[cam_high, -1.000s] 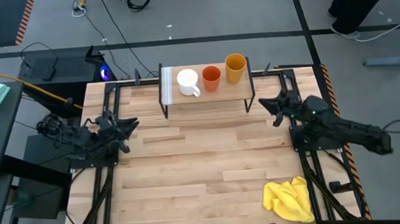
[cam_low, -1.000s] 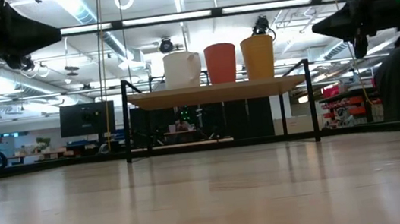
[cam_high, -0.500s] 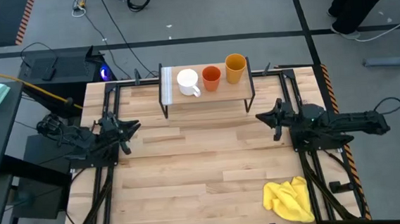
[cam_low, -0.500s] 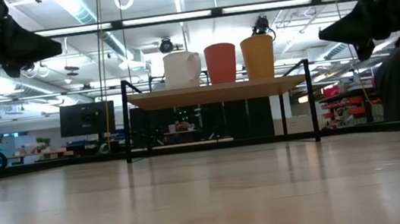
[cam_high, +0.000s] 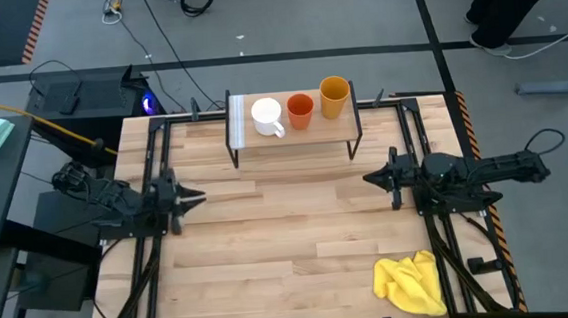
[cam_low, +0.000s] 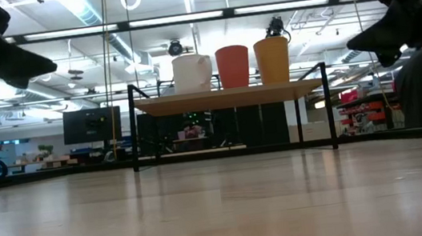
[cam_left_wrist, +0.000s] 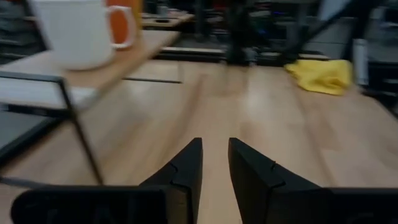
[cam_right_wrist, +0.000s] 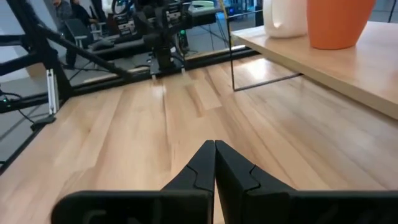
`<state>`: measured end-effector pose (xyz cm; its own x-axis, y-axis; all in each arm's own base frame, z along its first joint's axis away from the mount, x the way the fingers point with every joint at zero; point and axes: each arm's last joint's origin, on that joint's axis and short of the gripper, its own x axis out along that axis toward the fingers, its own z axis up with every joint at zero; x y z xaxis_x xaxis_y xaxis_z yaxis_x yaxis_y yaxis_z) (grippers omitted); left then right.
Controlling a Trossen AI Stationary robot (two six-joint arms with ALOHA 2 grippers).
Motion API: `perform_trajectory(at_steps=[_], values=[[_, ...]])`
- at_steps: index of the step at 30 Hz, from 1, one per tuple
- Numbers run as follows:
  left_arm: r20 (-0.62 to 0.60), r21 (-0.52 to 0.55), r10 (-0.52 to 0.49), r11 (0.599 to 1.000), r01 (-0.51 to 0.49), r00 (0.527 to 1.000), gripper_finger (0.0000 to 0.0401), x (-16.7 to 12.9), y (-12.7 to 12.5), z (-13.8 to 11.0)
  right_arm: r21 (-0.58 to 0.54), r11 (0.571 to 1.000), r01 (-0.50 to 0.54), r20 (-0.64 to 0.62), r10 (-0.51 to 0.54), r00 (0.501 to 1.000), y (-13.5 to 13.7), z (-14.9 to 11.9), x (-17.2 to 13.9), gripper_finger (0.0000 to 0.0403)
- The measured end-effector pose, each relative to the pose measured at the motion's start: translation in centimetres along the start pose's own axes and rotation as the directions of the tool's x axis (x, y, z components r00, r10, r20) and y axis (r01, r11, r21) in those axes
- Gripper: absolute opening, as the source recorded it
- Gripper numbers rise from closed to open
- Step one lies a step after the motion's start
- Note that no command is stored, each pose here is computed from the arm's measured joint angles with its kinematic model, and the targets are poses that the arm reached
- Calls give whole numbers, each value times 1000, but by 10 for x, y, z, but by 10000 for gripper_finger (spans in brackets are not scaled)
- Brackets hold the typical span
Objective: Stack small to large cups/mugs on shelf
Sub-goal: Return to Home Position
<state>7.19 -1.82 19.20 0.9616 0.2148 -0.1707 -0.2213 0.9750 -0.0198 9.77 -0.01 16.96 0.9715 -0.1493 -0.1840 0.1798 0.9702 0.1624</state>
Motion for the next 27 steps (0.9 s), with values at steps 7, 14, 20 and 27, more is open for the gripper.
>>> perform_trajectory(at_steps=[7,14,20,27], values=[[9,-4,-103,995,103,995,80,0,-3,2,15,1000,-2,-1,2,1000,0,0,0,15],[129,-81,-103,990,114,986,83,4,-7,6,83,997,-8,18,6,1000,1,2,0,15],[236,-11,-244,967,254,941,86,13,-17,-9,80,997,-14,36,11,999,1,4,0,15],[234,-14,-260,962,271,937,78,13,-18,-9,93,996,-17,34,13,999,1,3,0,15]])
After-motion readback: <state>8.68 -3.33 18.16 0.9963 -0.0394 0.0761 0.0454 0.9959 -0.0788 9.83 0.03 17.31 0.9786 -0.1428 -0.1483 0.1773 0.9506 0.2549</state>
